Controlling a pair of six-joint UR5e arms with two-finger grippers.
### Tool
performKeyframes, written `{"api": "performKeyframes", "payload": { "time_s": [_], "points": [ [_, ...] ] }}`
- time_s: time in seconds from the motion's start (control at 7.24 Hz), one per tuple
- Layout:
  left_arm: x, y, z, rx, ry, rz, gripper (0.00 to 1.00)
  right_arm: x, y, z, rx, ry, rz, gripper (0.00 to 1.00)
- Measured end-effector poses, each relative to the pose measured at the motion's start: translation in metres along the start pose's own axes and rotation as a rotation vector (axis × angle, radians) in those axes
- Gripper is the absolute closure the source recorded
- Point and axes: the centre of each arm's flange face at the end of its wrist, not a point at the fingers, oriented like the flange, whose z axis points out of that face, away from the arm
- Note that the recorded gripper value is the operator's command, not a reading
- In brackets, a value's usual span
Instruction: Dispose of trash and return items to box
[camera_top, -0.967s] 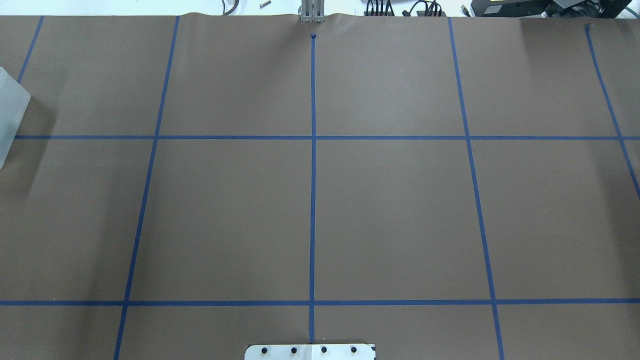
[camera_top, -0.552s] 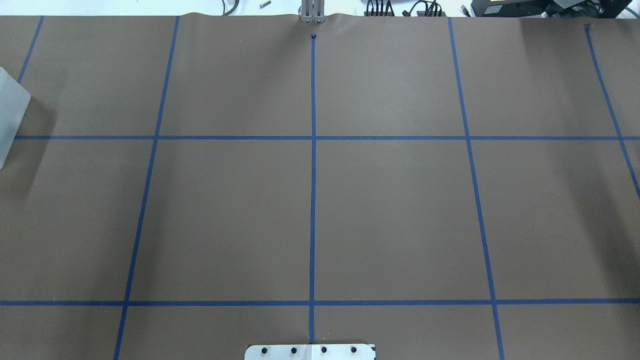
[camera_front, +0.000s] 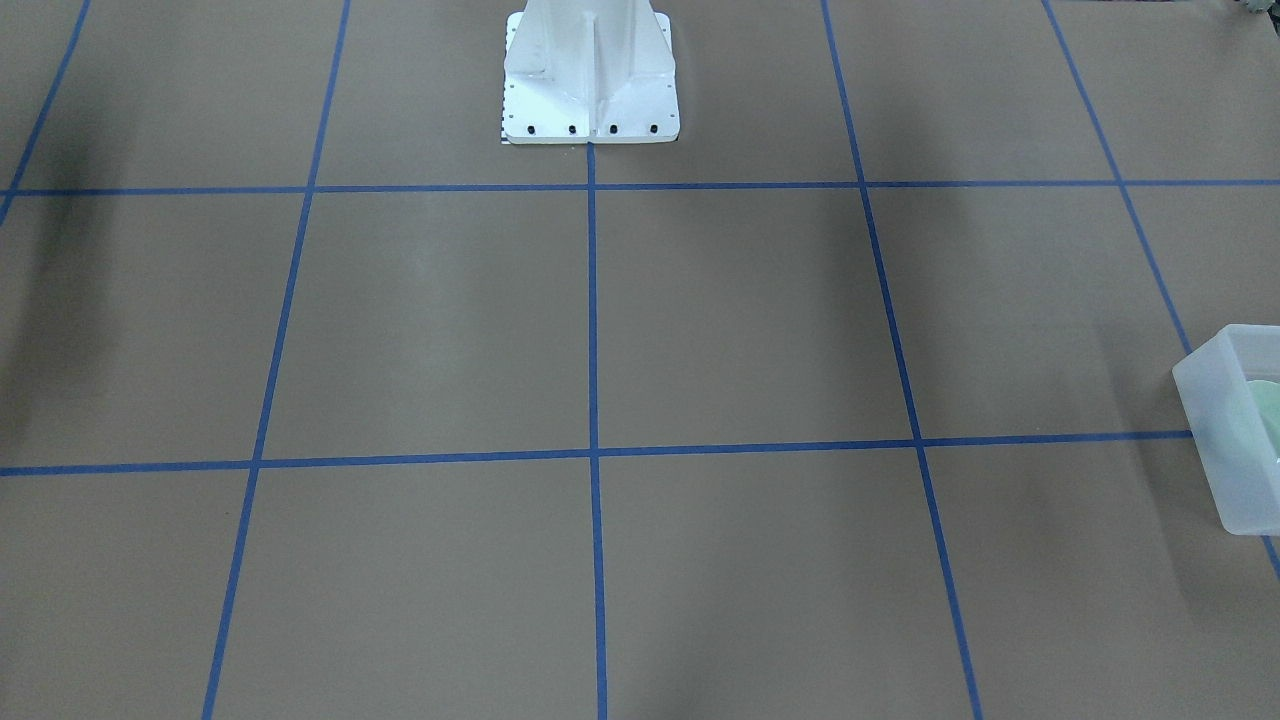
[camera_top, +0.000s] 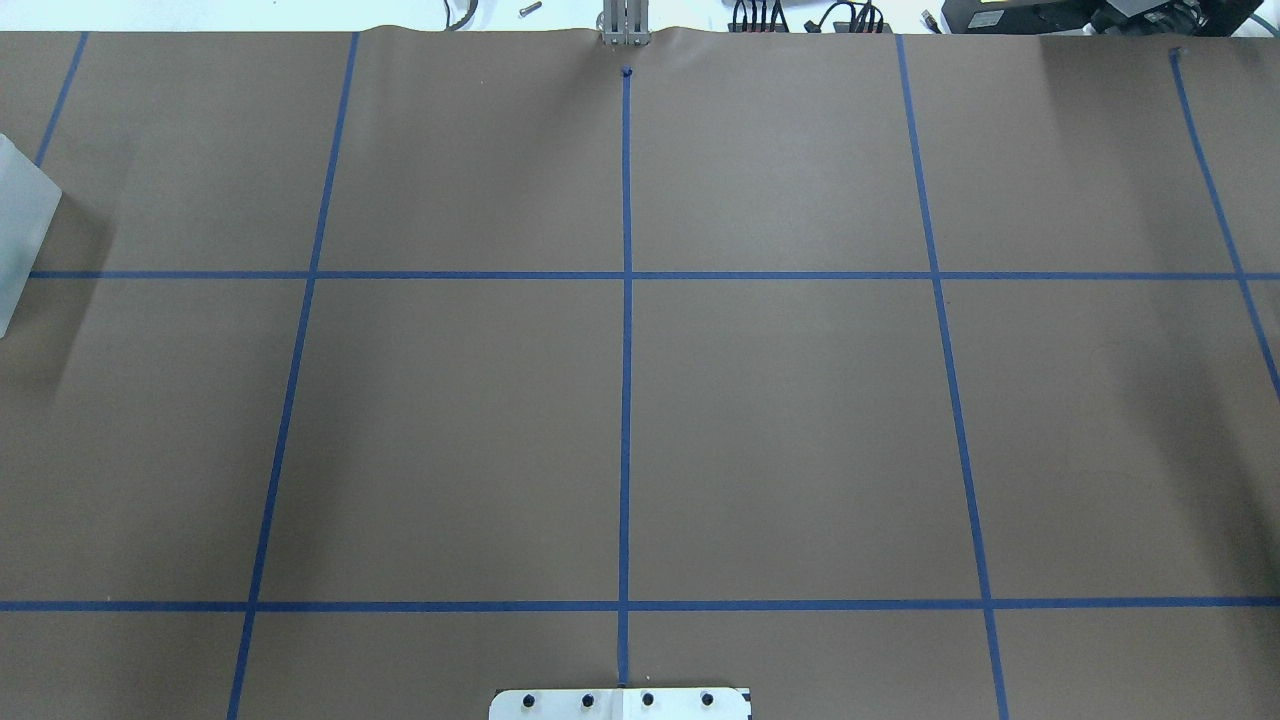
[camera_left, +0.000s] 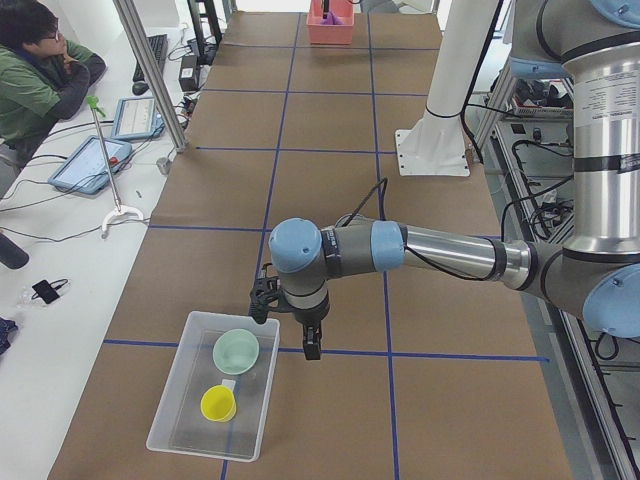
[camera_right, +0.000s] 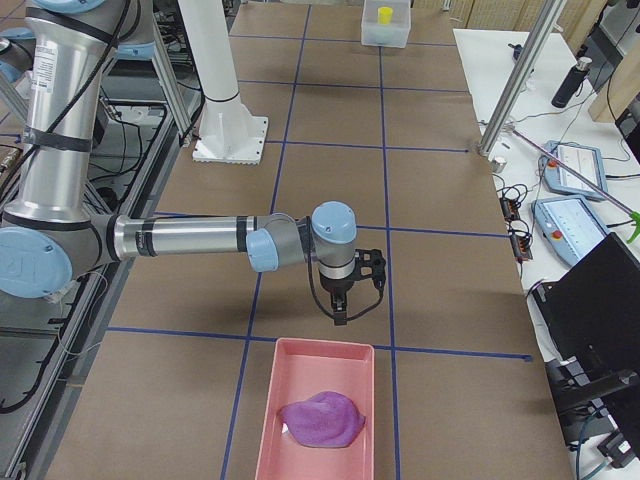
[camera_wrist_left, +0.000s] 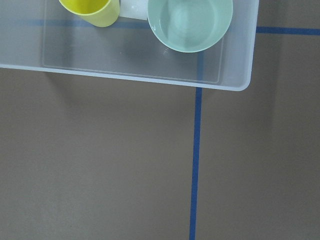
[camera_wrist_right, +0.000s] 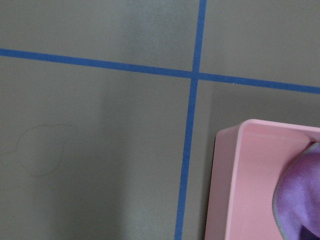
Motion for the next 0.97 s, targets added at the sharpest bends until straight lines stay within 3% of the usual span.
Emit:
{"api": "performKeyframes", "payload": {
  "time_s": [0.41, 0.97],
  "points": [
    [0.004, 0.0, -0.004, 0.007, 0.002, 0.009, 0.01, -0.003, 0.008, 0.006, -0.035, 0.02, -0.03, 0.0],
    [0.01, 0.002, -0.01, 0.022, 0.001, 0.021, 0.01, -0.028, 0.014, -0.056, -0.105, 0.027, -0.111, 0.0]
  ]
}}
